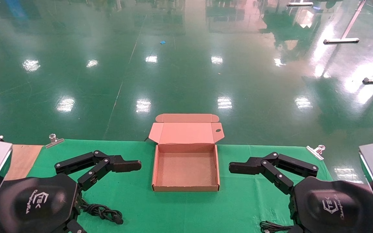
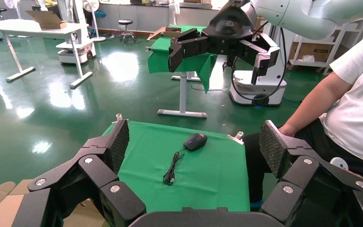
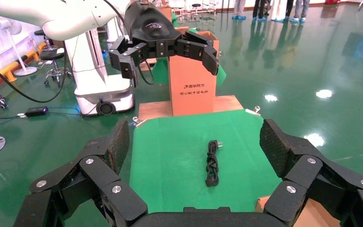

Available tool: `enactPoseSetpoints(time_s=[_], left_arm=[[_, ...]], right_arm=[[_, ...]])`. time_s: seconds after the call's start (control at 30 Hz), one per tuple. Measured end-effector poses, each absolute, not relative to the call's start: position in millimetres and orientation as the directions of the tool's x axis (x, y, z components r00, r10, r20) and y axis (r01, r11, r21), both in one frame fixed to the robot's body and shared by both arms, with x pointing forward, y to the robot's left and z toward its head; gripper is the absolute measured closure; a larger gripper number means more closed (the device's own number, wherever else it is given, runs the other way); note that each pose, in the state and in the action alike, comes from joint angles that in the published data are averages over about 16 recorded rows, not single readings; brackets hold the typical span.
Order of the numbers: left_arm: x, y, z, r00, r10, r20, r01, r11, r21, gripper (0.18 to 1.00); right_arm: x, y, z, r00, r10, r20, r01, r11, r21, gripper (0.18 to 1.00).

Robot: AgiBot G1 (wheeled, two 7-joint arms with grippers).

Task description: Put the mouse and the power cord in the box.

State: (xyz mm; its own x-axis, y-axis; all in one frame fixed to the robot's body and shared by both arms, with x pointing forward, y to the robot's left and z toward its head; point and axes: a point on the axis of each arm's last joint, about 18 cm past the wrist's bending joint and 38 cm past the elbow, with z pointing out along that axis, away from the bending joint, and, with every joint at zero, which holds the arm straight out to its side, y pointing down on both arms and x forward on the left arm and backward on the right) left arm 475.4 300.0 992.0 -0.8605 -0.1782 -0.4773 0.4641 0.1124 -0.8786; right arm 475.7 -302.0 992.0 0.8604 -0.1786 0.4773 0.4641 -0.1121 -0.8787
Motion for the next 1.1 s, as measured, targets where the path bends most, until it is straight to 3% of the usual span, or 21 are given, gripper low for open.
enactPoseSetpoints(time_s=[1.1], left_arm=[[475.4,300.0,992.0,-0.860,-0.178,-0.477,0.464,0.112,-0.879,0.183]], right_arm=[[475.7,-302.0,992.0,0.860,-0.179,0.477,0.464,-0.112,-0.879,0.178]])
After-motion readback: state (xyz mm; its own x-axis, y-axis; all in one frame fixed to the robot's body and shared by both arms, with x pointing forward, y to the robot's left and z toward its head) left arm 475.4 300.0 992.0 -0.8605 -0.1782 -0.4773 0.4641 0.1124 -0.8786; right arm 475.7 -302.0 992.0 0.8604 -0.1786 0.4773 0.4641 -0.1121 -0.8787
